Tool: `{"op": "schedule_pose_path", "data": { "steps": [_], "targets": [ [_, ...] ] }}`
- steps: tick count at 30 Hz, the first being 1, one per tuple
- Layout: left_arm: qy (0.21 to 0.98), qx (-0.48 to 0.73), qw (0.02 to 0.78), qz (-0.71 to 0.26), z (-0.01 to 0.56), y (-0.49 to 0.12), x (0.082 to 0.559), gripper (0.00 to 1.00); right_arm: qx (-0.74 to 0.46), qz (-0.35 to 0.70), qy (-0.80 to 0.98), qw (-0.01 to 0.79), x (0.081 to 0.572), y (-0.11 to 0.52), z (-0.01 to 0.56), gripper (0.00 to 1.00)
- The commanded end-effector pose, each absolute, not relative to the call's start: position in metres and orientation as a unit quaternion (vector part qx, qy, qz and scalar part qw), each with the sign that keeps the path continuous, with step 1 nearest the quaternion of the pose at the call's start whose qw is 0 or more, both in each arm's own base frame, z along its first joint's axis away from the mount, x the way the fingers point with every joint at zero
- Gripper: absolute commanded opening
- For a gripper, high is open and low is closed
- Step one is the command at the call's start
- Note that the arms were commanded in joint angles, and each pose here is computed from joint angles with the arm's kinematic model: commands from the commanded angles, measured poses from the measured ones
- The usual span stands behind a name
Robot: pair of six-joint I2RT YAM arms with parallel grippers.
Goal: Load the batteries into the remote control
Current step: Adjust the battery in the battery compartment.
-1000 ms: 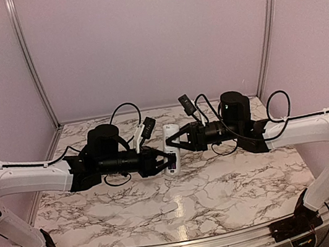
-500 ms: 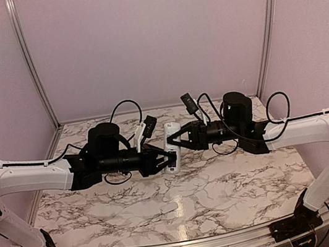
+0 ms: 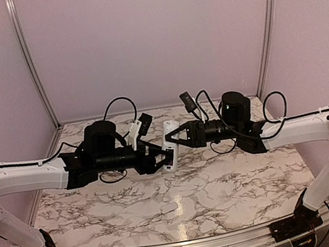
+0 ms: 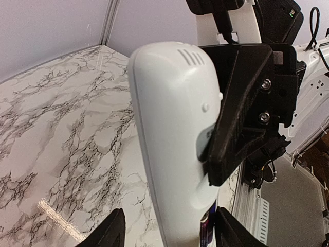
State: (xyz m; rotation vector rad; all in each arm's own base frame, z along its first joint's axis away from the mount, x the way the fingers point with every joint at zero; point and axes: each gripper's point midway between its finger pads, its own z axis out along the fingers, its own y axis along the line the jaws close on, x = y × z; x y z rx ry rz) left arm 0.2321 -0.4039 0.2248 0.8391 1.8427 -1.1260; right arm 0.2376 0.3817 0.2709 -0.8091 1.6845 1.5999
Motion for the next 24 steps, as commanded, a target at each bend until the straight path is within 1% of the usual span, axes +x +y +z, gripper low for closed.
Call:
{"op": "schedule_pose_path", "data": {
  "steps": [1, 4, 10, 16, 21, 24],
  "targets": [
    [0.749, 0.314, 0.432, -0.394, 0.23, -0.377, 0.255, 0.65, -0.315, 0.642, 0.636, 0.29, 0.227, 0.391, 0.281, 0.0],
    [0.725, 0.326, 0.444, -0.412, 0.248, -0.377, 0.246, 0.7, -0.293, 0.642, 0.657, 0.266, 0.233, 0.392, 0.267, 0.0],
    [0.697, 0.348, 0.492, -0.39, 0.265, -0.359, 0.239, 0.7, -0.247, 0.647, 0.687, 0.221, 0.243, 0.39, 0.25, 0.0],
    [0.654, 0.428, 0.531, -0.328, 0.257, -0.35, 0.224, 0.66, -0.21, 0.656, 0.705, 0.169, 0.247, 0.391, 0.229, 0.0],
    [0.622, 0.511, 0.524, -0.278, 0.238, -0.356, 0.201, 0.61, -0.198, 0.654, 0.717, 0.138, 0.247, 0.394, 0.214, 0.0],
    [0.601, 0.567, 0.507, -0.244, 0.22, -0.364, 0.183, 0.55, -0.197, 0.649, 0.723, 0.129, 0.247, 0.395, 0.206, 0.0]
  ]
}}
